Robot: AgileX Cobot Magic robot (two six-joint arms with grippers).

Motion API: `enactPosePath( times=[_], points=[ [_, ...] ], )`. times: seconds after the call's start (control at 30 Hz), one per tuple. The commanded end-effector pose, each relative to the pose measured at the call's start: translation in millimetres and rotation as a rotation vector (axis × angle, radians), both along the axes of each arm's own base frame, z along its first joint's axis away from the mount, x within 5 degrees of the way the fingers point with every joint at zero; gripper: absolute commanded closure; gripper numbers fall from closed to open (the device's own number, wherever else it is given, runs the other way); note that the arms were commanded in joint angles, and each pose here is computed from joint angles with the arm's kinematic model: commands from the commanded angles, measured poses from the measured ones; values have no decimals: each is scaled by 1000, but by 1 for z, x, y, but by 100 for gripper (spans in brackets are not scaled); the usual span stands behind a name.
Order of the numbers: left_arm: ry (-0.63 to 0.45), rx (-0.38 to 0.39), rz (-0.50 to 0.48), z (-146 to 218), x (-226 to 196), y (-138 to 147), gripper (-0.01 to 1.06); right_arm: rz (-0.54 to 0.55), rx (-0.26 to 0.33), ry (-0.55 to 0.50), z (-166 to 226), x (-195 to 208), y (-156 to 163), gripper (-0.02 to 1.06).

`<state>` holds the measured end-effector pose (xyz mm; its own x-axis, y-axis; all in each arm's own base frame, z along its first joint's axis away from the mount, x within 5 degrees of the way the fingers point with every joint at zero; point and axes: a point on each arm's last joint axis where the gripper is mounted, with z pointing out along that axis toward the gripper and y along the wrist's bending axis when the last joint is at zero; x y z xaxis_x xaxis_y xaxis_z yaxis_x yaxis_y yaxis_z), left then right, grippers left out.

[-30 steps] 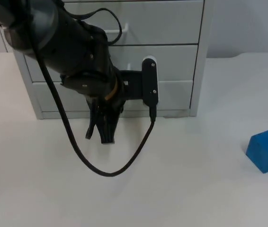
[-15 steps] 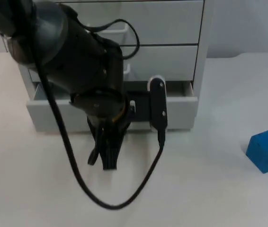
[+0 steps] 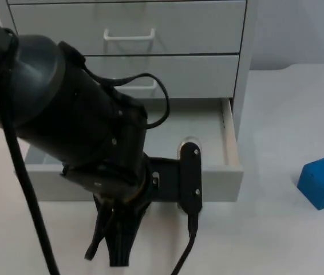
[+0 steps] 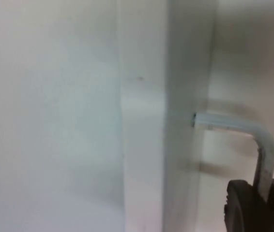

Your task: Open the drawer with the left hand, place the block into the drawer with the right hand, then close the drawer with the left hand.

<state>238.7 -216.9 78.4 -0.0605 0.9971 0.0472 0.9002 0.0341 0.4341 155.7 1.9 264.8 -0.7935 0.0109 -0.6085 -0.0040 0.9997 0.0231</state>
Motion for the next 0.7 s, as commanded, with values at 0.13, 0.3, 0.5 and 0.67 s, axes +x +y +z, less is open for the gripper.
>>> enactPosePath(
  times=[0.13, 0.3, 0.5, 0.67],
  points=[
    [98, -6, 155, -14, -25, 4, 105, -4, -4, -9, 2, 0, -1, -1],
    [97, -12, 137, -14, -27, 0, 105, -4, -4, -9, 2, 0, -1, -1],
    [86, 2, 112, -14, -26, 1, 104, -4, -2, -9, 2, 0, -1, -1],
    [81, -1, 104, -13, -26, 0, 74, -4, -2, -9, 2, 0, -1, -1]
  ],
)
